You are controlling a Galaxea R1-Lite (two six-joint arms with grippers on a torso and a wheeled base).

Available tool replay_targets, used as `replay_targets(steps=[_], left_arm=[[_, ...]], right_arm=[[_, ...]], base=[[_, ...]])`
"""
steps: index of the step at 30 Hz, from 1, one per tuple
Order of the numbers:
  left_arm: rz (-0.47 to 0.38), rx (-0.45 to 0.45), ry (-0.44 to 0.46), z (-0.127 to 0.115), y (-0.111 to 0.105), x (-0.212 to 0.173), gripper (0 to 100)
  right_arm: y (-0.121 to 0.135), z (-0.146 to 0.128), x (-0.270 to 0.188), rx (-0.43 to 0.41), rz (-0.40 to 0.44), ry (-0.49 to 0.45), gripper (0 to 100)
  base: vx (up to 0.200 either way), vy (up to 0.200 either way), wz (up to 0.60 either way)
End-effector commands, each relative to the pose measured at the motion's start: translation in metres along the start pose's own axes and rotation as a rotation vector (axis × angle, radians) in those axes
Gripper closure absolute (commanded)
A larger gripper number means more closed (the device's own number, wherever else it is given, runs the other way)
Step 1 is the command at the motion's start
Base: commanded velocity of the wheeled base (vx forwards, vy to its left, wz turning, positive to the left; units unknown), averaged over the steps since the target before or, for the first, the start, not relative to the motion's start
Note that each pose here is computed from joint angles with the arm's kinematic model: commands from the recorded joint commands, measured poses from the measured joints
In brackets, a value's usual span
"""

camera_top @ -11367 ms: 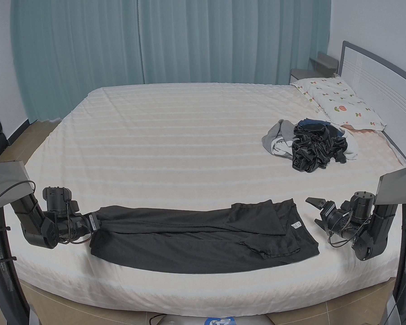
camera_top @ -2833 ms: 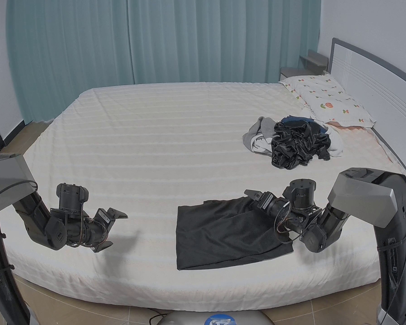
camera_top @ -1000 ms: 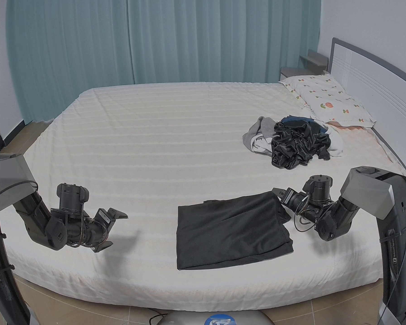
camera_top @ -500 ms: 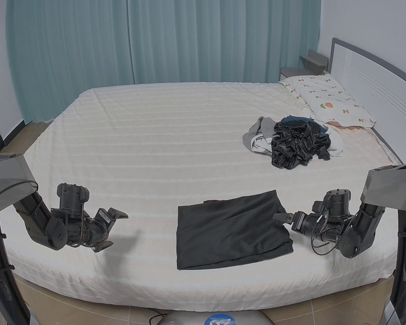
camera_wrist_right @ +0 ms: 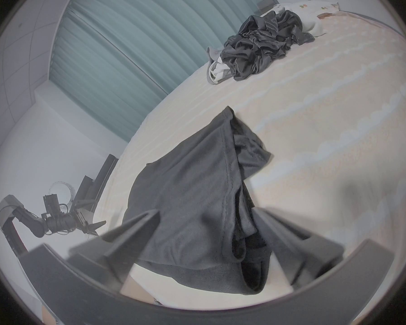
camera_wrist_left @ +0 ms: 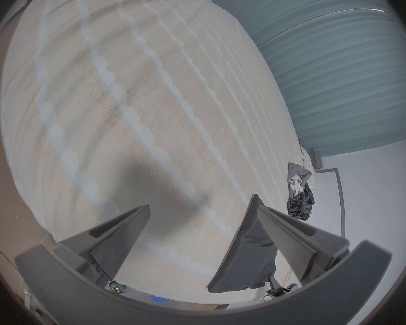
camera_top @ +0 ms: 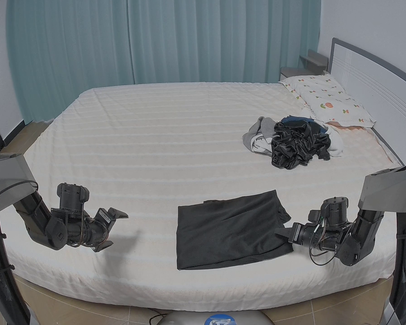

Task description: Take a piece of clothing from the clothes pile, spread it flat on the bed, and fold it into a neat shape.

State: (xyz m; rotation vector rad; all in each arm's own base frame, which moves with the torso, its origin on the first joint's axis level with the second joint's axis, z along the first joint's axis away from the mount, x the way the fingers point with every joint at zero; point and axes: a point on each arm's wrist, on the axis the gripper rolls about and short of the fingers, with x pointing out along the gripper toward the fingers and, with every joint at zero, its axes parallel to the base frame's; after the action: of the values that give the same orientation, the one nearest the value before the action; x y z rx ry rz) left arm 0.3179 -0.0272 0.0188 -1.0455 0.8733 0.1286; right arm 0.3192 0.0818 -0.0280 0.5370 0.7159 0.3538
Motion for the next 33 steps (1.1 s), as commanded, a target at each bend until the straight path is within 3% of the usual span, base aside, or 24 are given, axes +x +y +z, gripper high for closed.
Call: replay_targets(steps=[1,22,23,27,33], left_arm=[[0.001,-0.001,0.001,0.0,0.0,0.0,0],[0.002,-0.001,0.001,0.0,0.001,0.0,0],[0.002,-0.001,0.001,0.0,0.001,0.0,0],[0.002,-0.001,0.001,0.0,0.001,0.0,0],[0.005,-0.002,0.003,-0.001,0.001,0.0,0]], right_arm=[[-0.004,-0.003,-0.003,0.009,-0.015,0.014,100],[-0.012,-0.014,-0.035,0.042,-0.059,0.036,100],[-0.013,-0.015,-0.037,0.038,-0.062,0.043,0],[-0.017,-0.019,-0.036,0.019,-0.077,0.054,0],[-0.011,0.012,-0.03,0.0,-0.028,-0.071,0]], base=[[0.0,0.0,0.0],[0.0,0.0,0.0],[0.0,0.0,0.0],[0.0,0.0,0.0],[0.0,0.0,0.0]])
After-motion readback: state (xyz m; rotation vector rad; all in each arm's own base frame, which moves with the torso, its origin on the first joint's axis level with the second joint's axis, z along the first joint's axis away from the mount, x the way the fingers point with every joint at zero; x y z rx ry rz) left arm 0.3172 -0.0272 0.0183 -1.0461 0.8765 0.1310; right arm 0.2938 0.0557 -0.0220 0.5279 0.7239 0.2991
